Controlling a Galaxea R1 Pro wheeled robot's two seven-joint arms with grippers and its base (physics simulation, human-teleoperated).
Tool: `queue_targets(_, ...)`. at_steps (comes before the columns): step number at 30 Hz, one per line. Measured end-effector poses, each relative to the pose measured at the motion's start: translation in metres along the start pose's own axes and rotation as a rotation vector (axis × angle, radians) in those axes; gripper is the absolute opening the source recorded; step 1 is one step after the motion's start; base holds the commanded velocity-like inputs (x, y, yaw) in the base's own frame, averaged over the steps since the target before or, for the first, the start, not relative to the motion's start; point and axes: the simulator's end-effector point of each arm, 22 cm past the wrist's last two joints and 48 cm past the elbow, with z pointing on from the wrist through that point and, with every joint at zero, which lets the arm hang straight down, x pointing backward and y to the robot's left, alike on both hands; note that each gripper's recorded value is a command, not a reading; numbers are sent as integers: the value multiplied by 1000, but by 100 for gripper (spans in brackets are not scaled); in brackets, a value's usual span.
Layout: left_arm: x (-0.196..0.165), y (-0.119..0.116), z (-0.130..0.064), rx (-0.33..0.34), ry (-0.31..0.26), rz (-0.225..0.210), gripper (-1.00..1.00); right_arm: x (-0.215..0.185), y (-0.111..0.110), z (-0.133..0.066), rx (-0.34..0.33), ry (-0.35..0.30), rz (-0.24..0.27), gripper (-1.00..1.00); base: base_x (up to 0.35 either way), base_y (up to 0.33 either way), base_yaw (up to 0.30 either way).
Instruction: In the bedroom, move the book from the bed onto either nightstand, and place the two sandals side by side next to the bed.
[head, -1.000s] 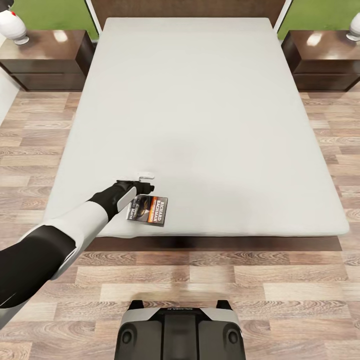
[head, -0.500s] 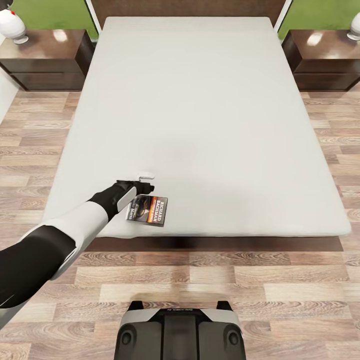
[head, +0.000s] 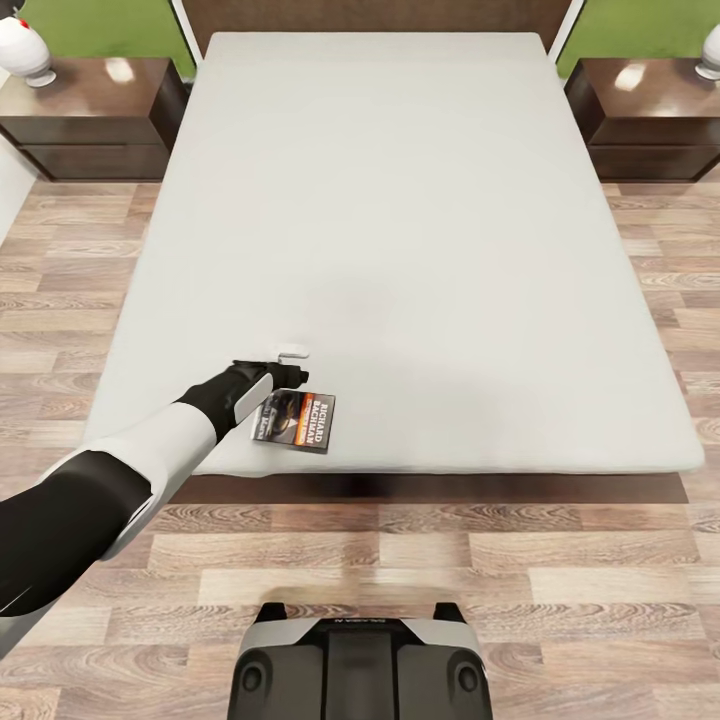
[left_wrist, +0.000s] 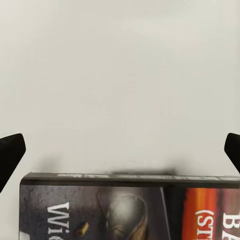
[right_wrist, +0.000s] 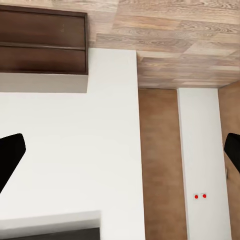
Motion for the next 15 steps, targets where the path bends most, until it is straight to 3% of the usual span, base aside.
queue_targets(15,0,0,1,-1,0,0,100,-1,0,0,0,0,0,100,0,0,0)
